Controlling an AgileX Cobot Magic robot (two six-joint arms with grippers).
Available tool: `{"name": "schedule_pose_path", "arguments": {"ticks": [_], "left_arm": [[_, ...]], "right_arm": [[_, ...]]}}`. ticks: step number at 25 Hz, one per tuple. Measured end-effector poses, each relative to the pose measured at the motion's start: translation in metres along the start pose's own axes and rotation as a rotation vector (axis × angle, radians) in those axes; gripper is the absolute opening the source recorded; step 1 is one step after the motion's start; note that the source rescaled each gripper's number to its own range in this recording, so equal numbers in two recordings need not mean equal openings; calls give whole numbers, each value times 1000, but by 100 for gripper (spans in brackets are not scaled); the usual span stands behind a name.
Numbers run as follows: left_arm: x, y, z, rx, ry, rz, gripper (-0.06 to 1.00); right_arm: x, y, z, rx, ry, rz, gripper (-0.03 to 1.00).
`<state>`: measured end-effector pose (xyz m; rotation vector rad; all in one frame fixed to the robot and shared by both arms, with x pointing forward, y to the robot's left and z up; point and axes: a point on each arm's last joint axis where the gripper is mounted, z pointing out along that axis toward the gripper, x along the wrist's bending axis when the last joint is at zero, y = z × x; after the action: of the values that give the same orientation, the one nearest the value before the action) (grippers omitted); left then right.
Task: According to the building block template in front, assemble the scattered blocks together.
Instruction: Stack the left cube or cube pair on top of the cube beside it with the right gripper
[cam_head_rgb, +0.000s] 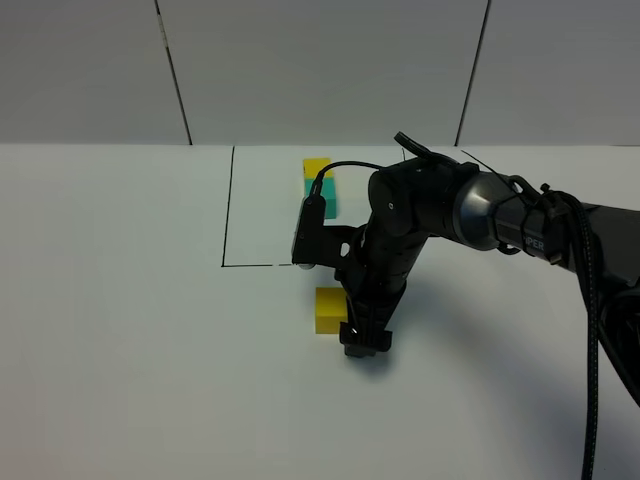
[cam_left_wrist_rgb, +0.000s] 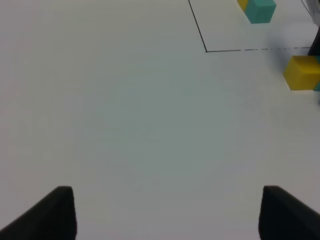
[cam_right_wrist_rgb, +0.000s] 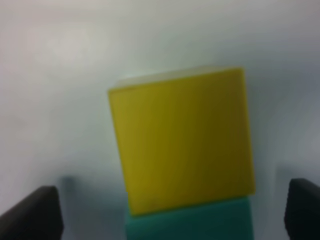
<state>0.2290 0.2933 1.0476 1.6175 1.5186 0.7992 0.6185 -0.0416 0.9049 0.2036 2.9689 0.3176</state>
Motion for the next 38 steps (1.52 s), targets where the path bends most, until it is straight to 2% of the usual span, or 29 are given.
{"name": "schedule_pose_path", "arguments": {"ticks": [15, 21, 31, 34, 38], "left_arm": [[0, 0, 0, 0, 0, 1, 87], [0, 0, 0, 0, 0, 1, 87], [0, 0, 0, 0, 0, 1, 87], [0, 0, 0, 0, 0, 1, 87], [0, 0, 0, 0, 0, 1, 87]], "right_arm": [[2, 3, 1, 25, -30, -4, 82], [1, 4, 1, 11, -48, -6, 82], [2, 8, 0, -31, -30, 30, 82], [2, 9, 1, -33, -32, 28, 79], [5, 12, 1, -36, -32, 18, 70]]}}
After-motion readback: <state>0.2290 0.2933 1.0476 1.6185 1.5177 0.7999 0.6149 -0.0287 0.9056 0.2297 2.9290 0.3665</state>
